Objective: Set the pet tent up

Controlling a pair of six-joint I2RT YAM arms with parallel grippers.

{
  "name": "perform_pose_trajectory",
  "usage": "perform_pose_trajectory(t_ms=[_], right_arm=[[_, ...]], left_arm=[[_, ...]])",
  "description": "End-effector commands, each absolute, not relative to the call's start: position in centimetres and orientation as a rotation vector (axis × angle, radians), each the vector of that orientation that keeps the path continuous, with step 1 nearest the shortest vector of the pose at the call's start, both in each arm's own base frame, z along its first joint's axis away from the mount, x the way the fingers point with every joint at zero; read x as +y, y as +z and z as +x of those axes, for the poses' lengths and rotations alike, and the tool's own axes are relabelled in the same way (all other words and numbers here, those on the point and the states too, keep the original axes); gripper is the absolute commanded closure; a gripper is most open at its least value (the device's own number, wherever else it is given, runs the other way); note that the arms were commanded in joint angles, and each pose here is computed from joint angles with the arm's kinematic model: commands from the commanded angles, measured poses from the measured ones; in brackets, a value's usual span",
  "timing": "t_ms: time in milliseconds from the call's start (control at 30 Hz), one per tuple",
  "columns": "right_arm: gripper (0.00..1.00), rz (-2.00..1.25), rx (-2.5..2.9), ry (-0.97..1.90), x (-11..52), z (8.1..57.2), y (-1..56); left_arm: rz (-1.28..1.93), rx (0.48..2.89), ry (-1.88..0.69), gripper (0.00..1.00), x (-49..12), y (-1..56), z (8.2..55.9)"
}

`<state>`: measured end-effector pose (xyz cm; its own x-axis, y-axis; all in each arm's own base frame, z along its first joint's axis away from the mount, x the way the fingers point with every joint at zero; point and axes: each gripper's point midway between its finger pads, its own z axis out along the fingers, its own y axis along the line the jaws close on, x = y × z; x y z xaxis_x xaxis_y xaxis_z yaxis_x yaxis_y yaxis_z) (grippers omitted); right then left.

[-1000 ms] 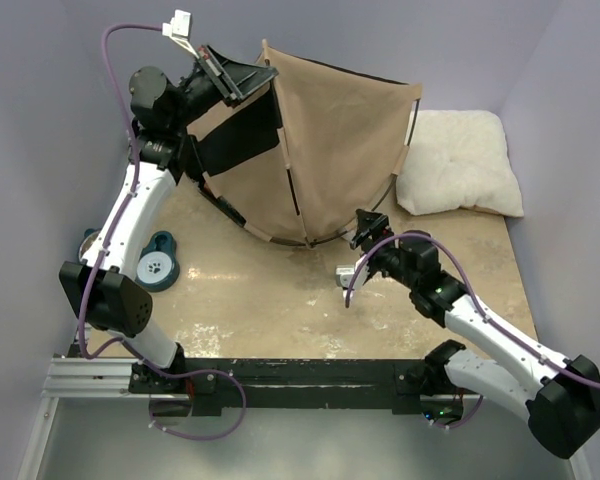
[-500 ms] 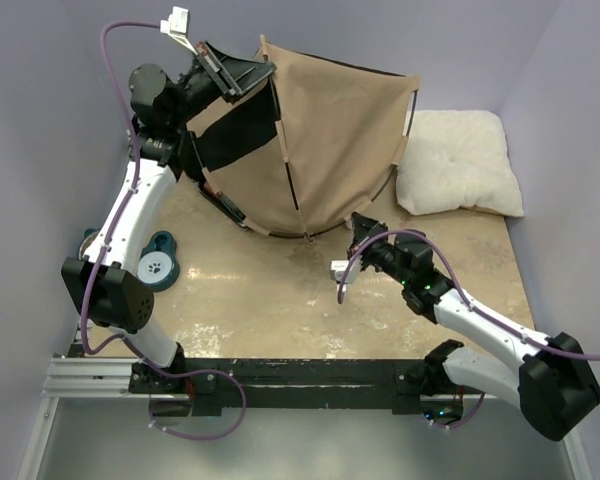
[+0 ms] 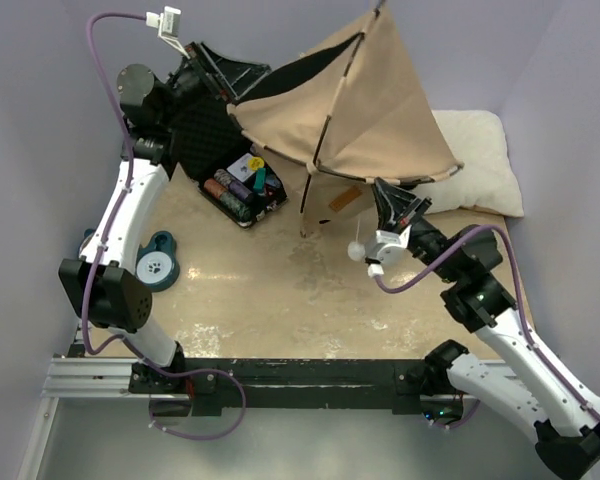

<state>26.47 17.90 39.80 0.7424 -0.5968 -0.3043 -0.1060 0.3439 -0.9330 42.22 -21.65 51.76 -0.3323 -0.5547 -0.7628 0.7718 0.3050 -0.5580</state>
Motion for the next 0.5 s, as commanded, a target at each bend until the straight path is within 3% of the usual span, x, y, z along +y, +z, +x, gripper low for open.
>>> perform_pose_trajectory(t_ms=[0, 133, 333, 467], right_arm=[[1.0, -1.033, 0.801, -0.142, 17.4, 24.9, 43.6], [1.0, -0.89, 0.96, 0.056, 17.8, 25.6, 46.1], [1.0, -0.752, 1.193, 0.284, 18.8, 26.6, 44.5], [1.0, -0.708, 1.305, 0.352, 19.4, 27.4, 42.3]], left_arm=[[0.292, 1.282, -1.139, 0.0, -19.1, 53.2, 41.9], [0.396, 1.319, -1.002, 0.0, -17.9, 51.9, 42.0], [0.789, 1.345, -0.847, 0.0, -18.4, 47.9, 36.4], [0.856, 1.429, -0.88, 0.01, -18.4, 44.2, 32.5]])
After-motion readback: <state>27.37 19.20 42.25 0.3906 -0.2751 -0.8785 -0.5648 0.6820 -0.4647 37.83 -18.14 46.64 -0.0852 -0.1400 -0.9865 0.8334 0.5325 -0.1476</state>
